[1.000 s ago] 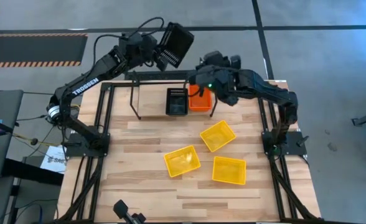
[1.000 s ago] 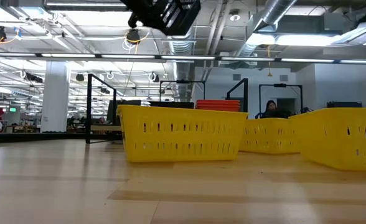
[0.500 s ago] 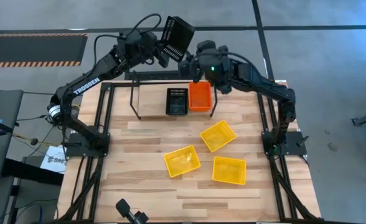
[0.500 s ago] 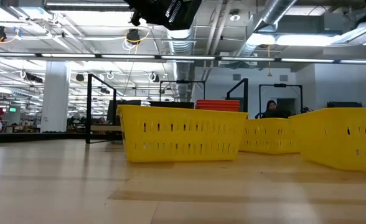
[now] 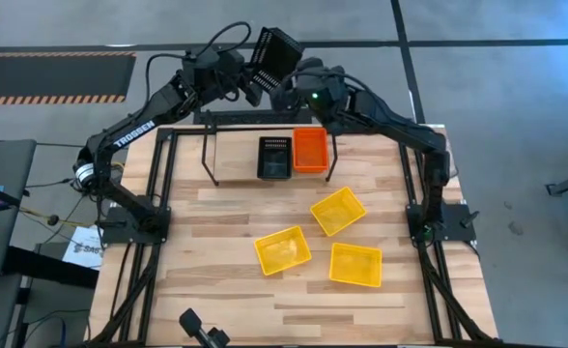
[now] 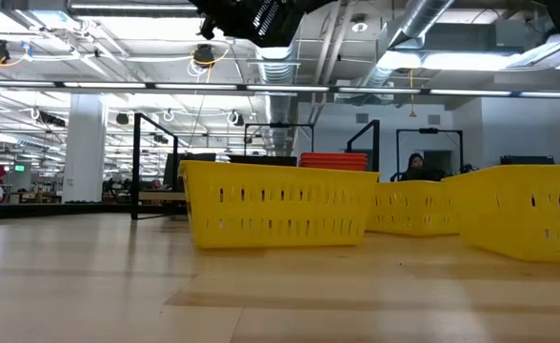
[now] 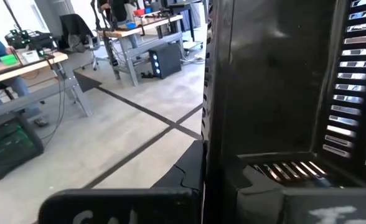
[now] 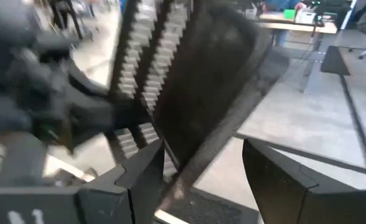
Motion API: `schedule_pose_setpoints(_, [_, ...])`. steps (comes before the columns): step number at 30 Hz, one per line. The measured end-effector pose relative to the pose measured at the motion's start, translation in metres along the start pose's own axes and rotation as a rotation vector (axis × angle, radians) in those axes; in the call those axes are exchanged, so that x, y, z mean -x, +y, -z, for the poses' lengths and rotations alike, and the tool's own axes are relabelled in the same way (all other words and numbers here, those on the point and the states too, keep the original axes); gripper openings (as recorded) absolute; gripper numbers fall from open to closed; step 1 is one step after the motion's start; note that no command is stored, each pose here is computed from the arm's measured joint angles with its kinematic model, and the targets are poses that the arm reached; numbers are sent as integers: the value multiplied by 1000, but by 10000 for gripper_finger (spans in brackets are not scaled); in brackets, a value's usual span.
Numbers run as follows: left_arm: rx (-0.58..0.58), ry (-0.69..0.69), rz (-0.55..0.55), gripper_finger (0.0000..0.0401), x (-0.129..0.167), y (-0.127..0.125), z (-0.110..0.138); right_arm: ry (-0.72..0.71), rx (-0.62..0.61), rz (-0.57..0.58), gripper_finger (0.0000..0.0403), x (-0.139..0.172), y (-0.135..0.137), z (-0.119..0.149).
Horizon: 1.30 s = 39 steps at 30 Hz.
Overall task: Stack baskets on shelf by color
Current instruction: Stack the black bin on top of the black bins on the shelf
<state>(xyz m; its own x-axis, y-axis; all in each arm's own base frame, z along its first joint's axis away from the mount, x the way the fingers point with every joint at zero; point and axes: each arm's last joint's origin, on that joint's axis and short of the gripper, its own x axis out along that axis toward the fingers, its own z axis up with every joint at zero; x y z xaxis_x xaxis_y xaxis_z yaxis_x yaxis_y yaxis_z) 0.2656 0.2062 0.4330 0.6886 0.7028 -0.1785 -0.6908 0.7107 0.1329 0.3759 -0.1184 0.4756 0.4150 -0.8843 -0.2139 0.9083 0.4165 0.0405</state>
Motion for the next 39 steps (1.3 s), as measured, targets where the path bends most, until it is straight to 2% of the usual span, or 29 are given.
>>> schedule_pose_setpoints(5, [0, 6, 17, 0, 0, -1, 1, 2, 39, 37, 240, -18, 1, 7])
schedule_pose_setpoints(8, [16, 42, -15, 0, 0, 4, 4, -11, 53, 34, 236, -22, -2, 3])
schedule_pose_setpoints(11, [15, 61, -29, 0, -1, 7, 6, -7, 52, 27, 214, -26, -6, 2])
schedule_pose_setpoints(14, [13, 88, -27, 0, -1, 7, 9, 5, 86, 11, 164, -28, -6, 3])
schedule_pose_setpoints(19, [14, 126, -27, 0, 0, 6, 13, 8, 140, 1, 32, -29, -7, 3])
schedule_pose_setpoints(20, [13, 136, -26, 0, 0, 6, 14, 9, 151, -3, 19, -29, -7, 3])
schedule_pose_setpoints(27, [0, 148, -19, 0, 8, 3, 12, 17, 169, -66, 6, -27, -5, 3])
schedule_pose_setpoints(32, [-28, 131, -15, 4, 18, 4, 5, 23, 188, -69, 3, -23, -2, 4])
schedule_pose_setpoints(35, [-46, 125, -10, 22, 32, 6, -6, 18, 206, -74, 3, -22, -1, 3])
schedule_pose_setpoints(39, [-63, 66, 64, 70, 57, 4, -27, 31, 221, -76, 3, -21, -2, 5])
